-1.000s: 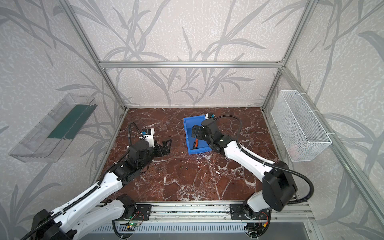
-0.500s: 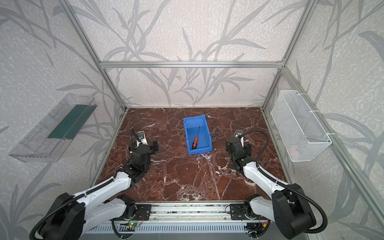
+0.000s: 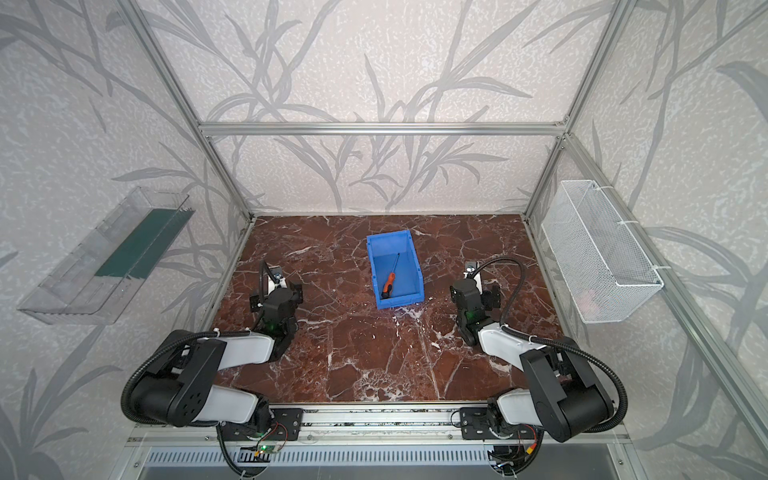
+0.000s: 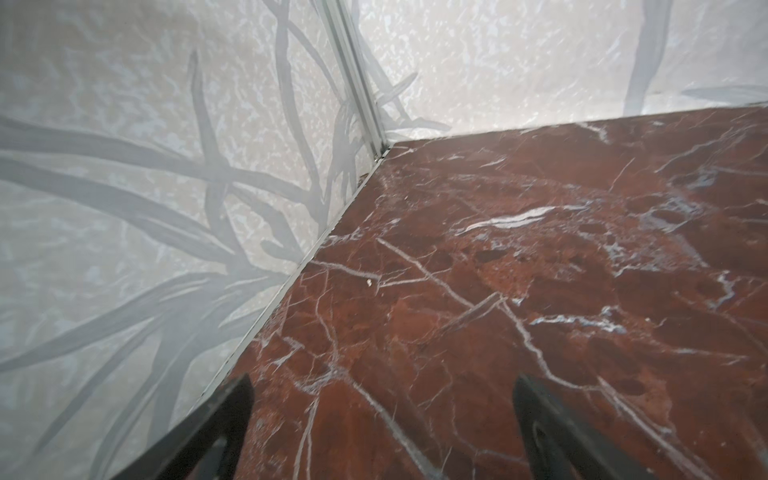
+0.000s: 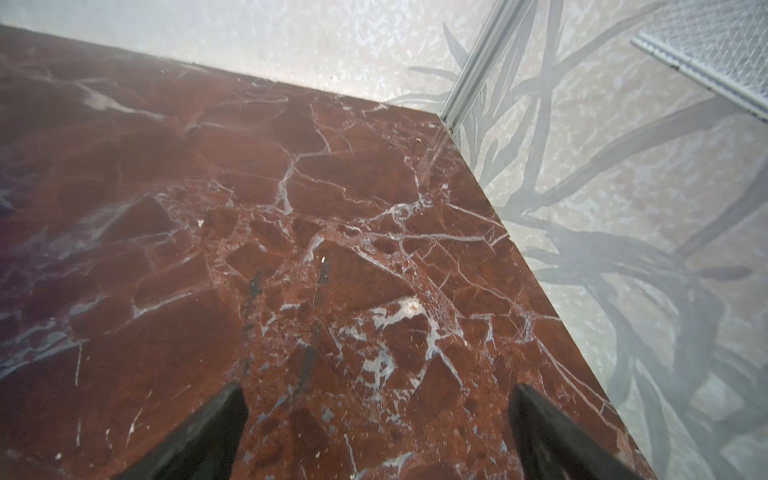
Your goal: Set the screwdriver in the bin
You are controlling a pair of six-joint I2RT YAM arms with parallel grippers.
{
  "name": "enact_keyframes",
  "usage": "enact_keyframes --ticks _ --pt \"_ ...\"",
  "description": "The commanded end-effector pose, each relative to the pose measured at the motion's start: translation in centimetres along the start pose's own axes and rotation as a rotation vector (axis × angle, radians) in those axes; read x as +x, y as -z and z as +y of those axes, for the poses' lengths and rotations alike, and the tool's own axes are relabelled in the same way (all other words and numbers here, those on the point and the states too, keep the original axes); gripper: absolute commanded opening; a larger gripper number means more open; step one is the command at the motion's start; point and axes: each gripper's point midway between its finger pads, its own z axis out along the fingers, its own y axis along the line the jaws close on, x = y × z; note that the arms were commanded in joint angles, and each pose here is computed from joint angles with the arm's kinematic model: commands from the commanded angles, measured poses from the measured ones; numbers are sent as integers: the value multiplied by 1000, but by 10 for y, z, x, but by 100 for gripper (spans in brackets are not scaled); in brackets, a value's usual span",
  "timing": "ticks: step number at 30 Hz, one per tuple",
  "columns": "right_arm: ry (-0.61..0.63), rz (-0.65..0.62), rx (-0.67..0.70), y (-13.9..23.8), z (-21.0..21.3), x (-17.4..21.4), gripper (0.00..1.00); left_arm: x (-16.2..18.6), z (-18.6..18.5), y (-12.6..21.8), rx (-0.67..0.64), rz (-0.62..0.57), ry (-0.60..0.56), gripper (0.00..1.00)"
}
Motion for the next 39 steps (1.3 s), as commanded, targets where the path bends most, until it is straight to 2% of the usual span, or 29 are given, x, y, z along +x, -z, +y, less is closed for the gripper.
enact_keyframes --ticks 1,7,10,13,19,29,30,39 --pt "0 -102 0 4 0 -17 99 -18 -8 -11 34 -76 47 99" --pt "-30 -192 3 13 -6 -21 99 -12 1 -6 13 -111 96 99" --pt "-33 -233 -6 21 -6 -21 99 -10 9 6 23 -175 149 99" --pt "-46 -255 -6 26 -9 -19 99 -7 0 12 96 -178 127 99" --pt "-80 -263 41 29 -19 -18 99 -8 -1 9 102 -180 130 99" --pt "23 -341 -144 27 20 -5 99 -8 -2 8 106 -179 129 99" --pt "66 -349 -175 23 30 -10 99 -8 -3 8 107 -179 128 99" --pt "53 -350 -185 24 28 -8 99 -10 -5 4 118 -182 127 99"
